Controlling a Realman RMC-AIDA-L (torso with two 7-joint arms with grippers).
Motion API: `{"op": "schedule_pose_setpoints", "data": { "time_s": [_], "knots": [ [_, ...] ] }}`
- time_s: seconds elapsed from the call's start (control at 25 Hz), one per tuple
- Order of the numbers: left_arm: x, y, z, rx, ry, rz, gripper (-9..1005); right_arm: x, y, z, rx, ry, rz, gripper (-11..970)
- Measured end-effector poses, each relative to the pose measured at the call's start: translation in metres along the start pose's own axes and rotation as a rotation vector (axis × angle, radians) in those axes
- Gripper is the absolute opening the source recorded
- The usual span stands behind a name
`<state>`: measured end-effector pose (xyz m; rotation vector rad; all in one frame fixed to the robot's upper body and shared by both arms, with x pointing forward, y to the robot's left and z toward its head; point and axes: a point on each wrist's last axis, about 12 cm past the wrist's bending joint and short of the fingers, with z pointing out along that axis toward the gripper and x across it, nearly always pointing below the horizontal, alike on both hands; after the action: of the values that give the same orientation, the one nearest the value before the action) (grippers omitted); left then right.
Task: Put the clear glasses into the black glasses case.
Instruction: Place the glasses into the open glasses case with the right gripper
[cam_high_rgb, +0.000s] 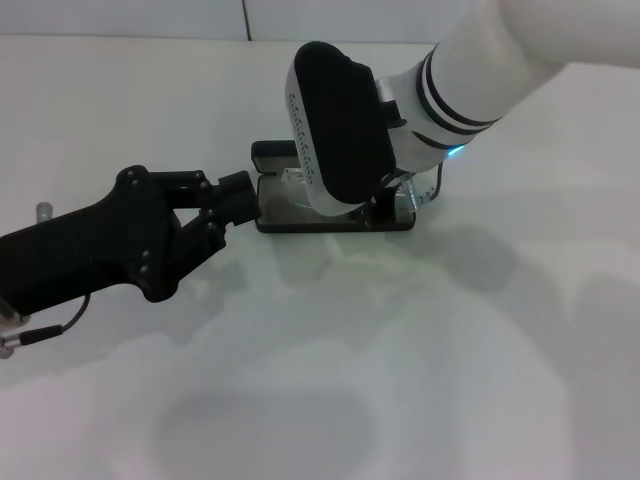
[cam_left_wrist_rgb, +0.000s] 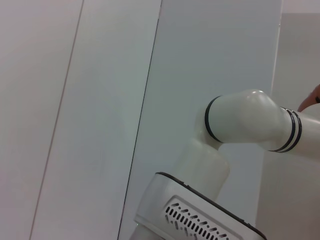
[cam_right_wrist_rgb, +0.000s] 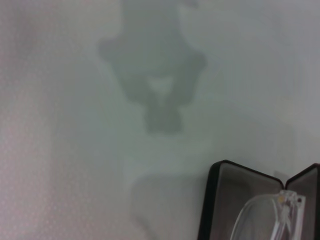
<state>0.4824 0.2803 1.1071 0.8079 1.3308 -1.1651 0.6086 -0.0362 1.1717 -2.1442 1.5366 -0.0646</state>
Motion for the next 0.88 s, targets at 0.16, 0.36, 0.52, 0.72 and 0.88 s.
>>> {"op": "schedule_pose_setpoints", "data": {
  "time_s": [0.16, 0.36, 0.52, 0.72, 0.88],
  "knots": [
    [0.0001, -0.0001, -0.0001, 0.0, 0.0, -0.001, 101, -0.0004, -0.0016, 0.0003, 0.017, -0.003, -0.003, 113],
    [0.0004, -0.0002, -0.0003, -0.001, 0.0, -0.002, 100, 0.0016, -0.0013, 0.0022, 0.017, 0.004, -0.001, 113],
    [0.0003, 0.0, 0.0, 0.0, 0.0, -0.002, 100, 0.0016, -0.0007, 0.0025, 0.014, 0.003, -0.003, 113],
    [-0.0005, 0.0005, 0.0009, 0.003, 0.0, 0.001, 100, 0.0015, -0.0004, 0.0026, 0.013, 0.002, -0.002, 113],
    [-0.0008, 0.0007, 0.0011, 0.003, 0.0, 0.002, 99, 0.0022, -0.0002, 0.0025, 0.01, 0.008, -0.003, 112]
  ]
}}
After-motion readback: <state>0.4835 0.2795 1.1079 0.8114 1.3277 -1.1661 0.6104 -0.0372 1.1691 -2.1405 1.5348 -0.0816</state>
